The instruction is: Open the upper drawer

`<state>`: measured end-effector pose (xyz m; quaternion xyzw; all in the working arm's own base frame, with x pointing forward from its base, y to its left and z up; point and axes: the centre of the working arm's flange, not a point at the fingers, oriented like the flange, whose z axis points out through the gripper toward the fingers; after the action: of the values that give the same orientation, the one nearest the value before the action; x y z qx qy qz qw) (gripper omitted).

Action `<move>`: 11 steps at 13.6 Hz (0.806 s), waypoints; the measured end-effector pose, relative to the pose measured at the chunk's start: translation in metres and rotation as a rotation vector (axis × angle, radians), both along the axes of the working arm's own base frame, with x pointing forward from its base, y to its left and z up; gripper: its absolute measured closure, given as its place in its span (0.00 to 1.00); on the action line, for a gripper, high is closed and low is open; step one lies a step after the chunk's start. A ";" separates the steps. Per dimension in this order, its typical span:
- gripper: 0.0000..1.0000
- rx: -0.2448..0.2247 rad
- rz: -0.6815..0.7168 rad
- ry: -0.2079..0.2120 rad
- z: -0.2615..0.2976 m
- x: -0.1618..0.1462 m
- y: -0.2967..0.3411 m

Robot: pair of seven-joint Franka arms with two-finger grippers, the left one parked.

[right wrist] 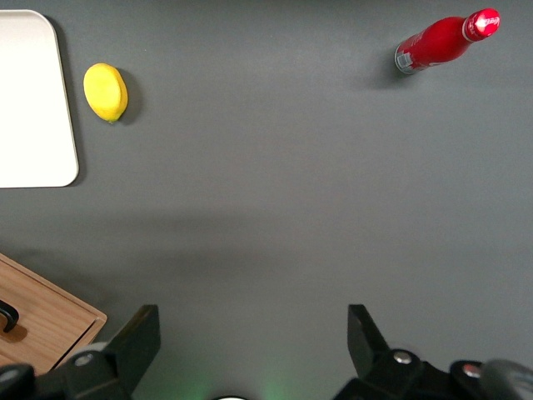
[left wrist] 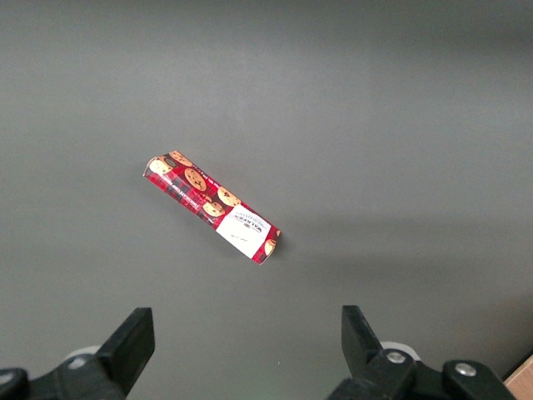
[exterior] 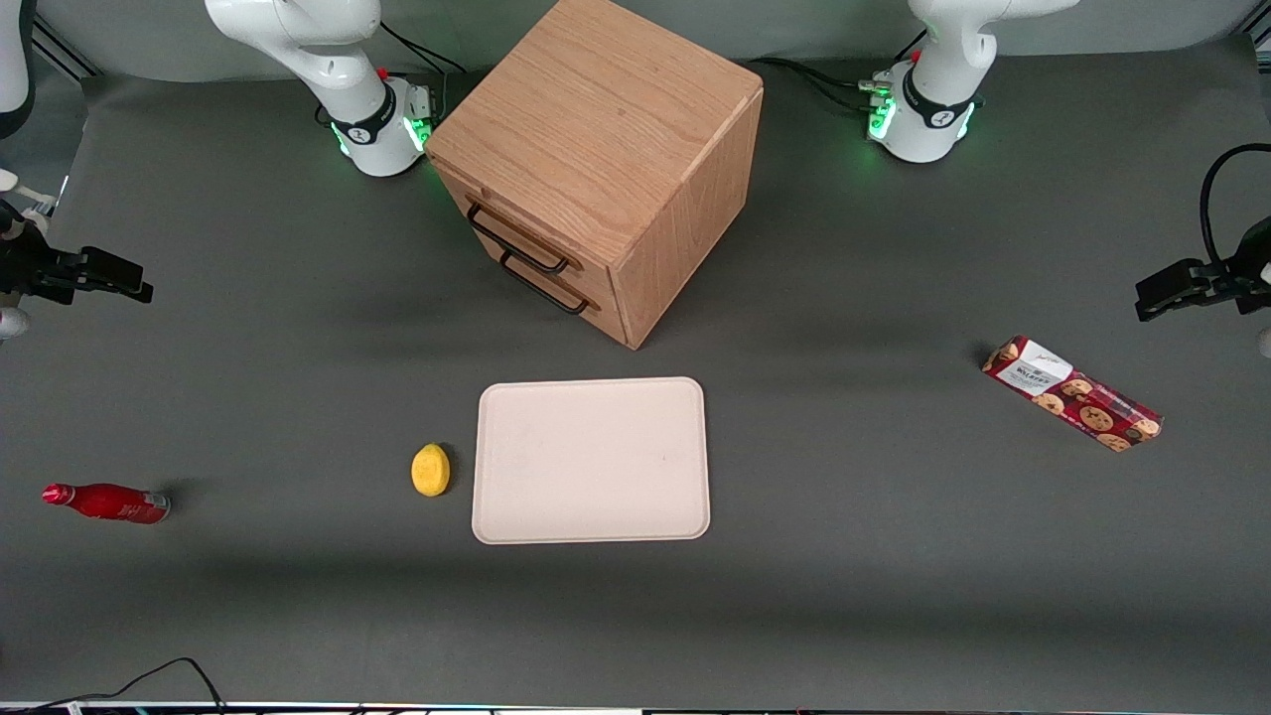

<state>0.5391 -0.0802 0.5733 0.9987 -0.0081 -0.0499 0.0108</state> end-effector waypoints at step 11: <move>0.00 0.000 -0.006 0.004 -0.002 0.000 -0.003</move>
<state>0.5395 -0.0835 0.5710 0.9985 -0.0110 -0.0522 0.0105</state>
